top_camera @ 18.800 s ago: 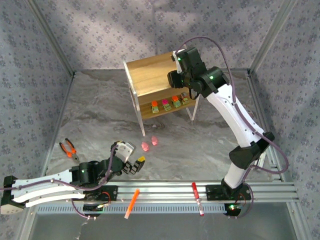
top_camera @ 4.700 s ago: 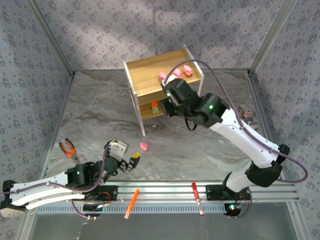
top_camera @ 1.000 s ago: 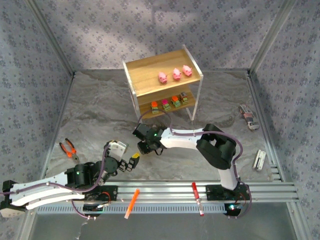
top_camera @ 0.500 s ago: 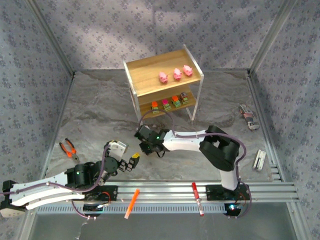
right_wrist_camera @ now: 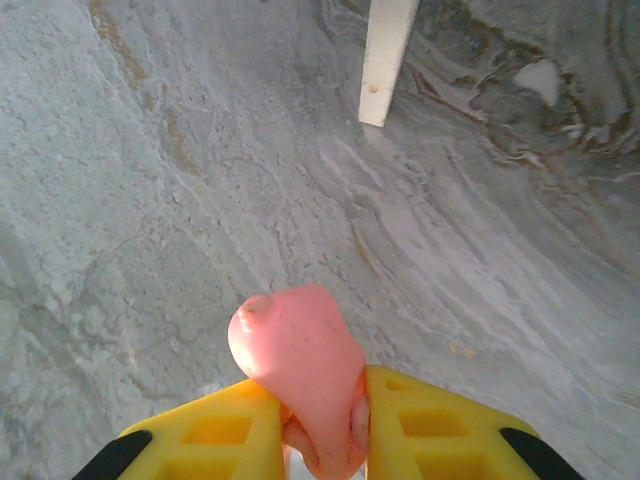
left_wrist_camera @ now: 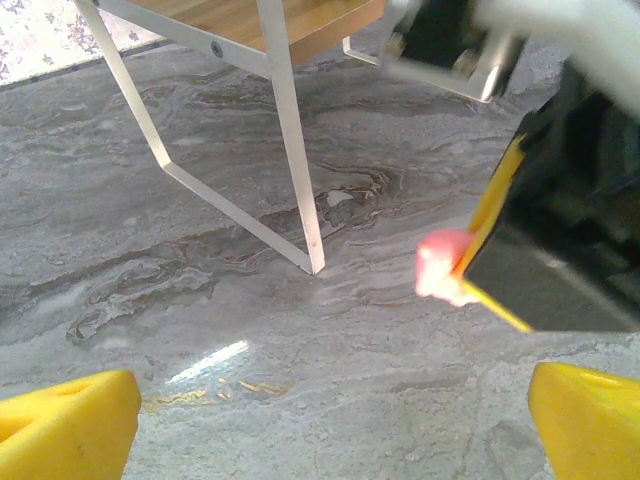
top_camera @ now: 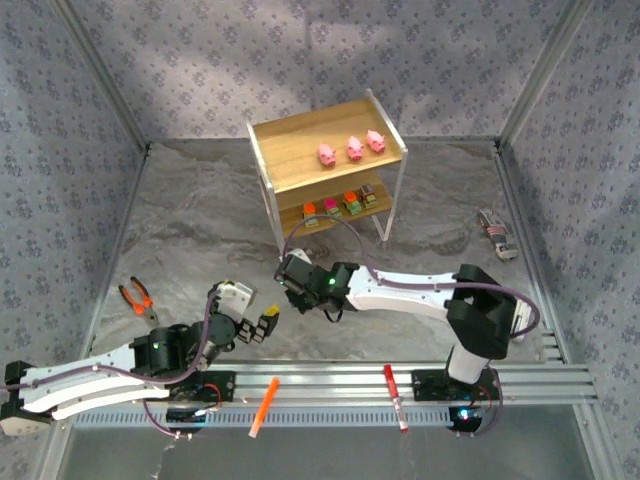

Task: Place and organize the plastic toys onto the shelf

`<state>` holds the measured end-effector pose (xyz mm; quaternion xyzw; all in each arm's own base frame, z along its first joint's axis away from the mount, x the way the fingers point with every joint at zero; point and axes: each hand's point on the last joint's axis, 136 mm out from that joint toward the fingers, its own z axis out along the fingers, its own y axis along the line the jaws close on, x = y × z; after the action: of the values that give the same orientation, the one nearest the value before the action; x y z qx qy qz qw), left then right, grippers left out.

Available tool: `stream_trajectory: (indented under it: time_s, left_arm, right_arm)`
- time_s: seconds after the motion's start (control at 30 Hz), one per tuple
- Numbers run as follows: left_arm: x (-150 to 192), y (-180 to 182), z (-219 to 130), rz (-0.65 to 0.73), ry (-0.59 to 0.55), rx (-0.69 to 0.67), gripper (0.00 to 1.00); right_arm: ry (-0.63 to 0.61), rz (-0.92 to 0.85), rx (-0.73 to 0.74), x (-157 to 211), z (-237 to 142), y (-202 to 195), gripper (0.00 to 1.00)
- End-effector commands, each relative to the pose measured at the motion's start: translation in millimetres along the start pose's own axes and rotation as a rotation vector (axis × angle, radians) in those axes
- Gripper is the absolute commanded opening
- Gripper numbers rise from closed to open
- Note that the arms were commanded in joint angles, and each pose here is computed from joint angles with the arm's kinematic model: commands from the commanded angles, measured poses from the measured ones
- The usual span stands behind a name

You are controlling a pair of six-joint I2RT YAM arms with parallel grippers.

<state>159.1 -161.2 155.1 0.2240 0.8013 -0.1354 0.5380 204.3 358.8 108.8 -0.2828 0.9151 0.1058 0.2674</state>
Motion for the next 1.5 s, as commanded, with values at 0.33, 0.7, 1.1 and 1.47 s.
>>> stream_trajectory:
  time_s: [0.33, 0.7, 1.1, 1.47]
  left_arm:
    - [-5, -16, 2, 0.022, 0.011, 0.068, 1.00]
    - [-3, -35, 3, 0.048, 0.022, 0.163, 1.00]
    - [-3, -35, 2, 0.049, 0.023, 0.168, 1.00]
    - [-1, -39, 4, 0.059, 0.037, 0.179, 1.00]
  right_arm:
    - [-0.222, 0.041, 0.065, -64, -117, -30, 0.22]
    - [-0.362, 0.049, 0.098, -117, -182, -51, 0.22]
    - [-0.493, 0.102, 0.076, -177, -232, -68, 0.22]
    - [-0.506, 0.140, 0.063, -218, -229, -77, 0.22]
